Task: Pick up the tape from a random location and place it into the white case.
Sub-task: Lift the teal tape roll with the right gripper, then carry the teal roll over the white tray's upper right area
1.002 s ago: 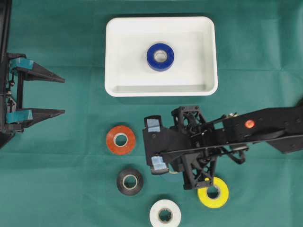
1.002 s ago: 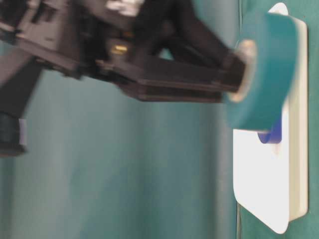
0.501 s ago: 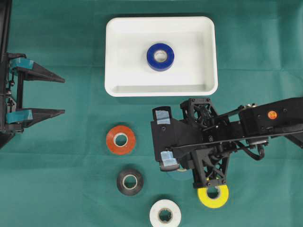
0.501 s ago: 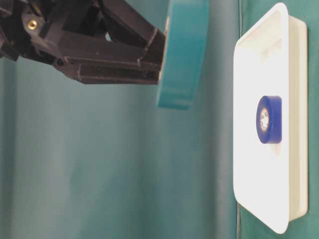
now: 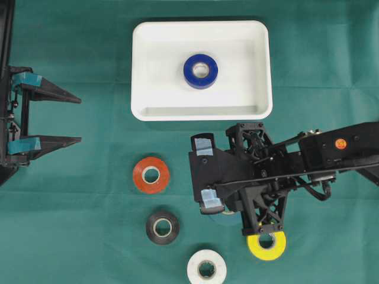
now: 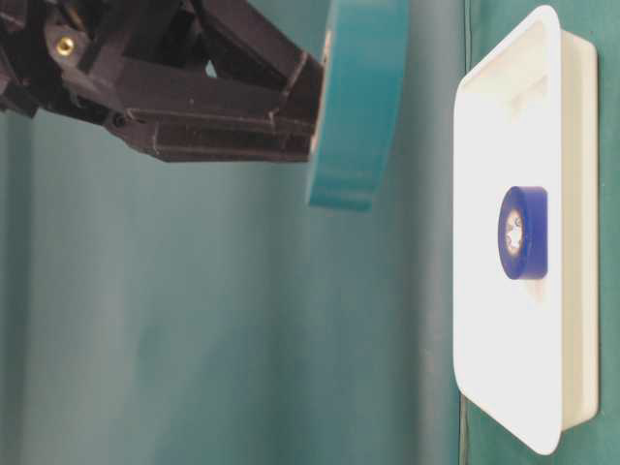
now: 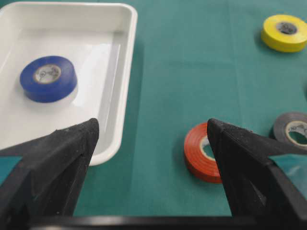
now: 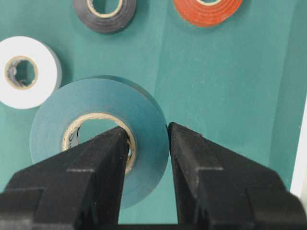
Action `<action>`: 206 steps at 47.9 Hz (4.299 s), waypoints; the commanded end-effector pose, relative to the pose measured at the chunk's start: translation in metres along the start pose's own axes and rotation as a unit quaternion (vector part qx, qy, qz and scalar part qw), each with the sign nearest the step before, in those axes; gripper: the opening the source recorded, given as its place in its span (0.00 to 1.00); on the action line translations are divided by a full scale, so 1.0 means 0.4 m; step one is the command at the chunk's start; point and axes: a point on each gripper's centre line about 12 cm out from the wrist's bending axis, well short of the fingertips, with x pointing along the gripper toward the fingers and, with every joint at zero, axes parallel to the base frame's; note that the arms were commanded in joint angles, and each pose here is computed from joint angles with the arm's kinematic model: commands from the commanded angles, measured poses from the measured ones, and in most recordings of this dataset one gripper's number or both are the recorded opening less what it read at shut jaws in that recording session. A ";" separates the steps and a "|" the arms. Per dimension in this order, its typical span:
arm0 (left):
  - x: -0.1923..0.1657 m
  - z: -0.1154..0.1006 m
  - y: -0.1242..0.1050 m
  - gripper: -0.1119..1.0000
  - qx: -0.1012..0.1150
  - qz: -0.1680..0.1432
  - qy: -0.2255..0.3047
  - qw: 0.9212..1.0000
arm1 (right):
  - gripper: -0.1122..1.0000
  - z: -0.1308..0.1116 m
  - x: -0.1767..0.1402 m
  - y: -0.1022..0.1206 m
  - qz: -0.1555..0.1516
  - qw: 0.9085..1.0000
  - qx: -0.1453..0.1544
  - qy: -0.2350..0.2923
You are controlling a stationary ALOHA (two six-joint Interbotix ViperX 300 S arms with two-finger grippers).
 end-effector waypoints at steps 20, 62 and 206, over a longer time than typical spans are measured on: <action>0.003 0.011 -0.001 0.96 -0.001 -0.001 -0.004 1.000 | 0.36 0.019 -0.048 0.005 0.007 1.000 0.001 -0.028; 0.003 0.011 -0.001 0.96 -0.001 -0.001 -0.004 1.000 | 0.36 0.034 -0.041 -0.218 -0.068 0.995 0.073 -0.029; 0.003 0.011 -0.001 0.96 -0.001 -0.001 -0.002 1.000 | 0.36 -0.085 -0.065 -0.666 -0.188 0.949 0.248 -0.038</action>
